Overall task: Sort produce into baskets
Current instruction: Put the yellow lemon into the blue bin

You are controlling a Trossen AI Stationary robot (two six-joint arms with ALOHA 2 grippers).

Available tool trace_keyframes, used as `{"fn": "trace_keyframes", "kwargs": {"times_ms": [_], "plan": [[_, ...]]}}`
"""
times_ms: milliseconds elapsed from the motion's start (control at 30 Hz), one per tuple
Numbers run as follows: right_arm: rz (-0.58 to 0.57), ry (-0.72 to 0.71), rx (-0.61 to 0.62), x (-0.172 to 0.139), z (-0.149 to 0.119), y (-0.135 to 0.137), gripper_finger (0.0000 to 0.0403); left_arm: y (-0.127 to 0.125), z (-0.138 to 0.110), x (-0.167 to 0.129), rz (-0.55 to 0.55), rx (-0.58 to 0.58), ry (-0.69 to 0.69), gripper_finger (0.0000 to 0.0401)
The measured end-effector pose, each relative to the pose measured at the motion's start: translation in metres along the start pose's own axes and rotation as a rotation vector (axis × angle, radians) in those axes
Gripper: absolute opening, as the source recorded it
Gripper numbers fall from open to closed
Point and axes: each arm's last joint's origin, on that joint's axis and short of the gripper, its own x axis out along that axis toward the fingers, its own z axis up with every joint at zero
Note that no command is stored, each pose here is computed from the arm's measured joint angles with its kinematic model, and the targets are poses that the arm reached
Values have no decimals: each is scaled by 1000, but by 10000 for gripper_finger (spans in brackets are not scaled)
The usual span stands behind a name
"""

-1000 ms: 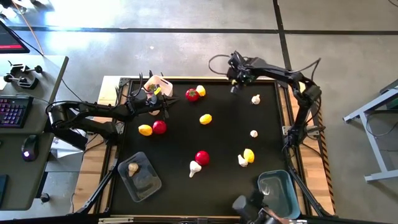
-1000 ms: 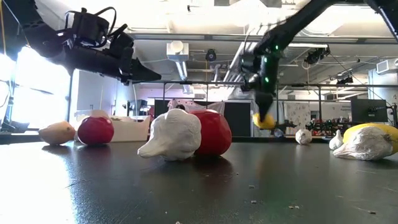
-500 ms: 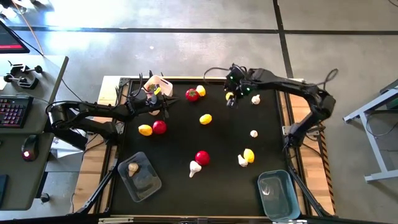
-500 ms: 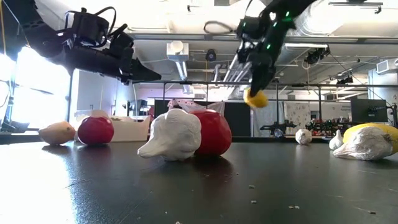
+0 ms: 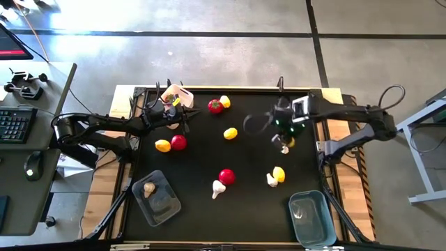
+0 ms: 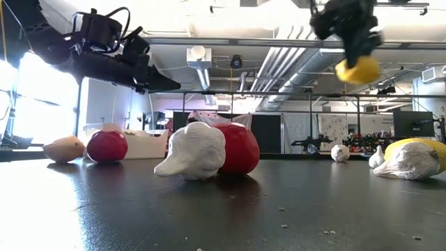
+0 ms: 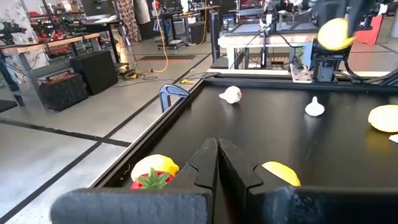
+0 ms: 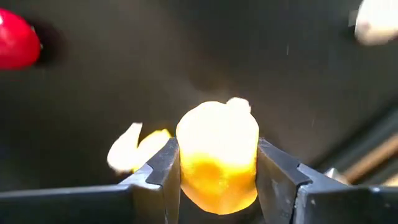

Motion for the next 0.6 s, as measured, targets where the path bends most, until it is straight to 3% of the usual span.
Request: {"fn": "trace_keyframes", "kwargs": {"times_ms": [400, 600], "plan": [[42, 263, 412, -9, -90, 57, 140, 0, 0, 0, 2, 32, -1, 0], [70, 298, 578, -11, -135, 81, 140, 0, 0, 0, 2, 33, -2, 0]]}}
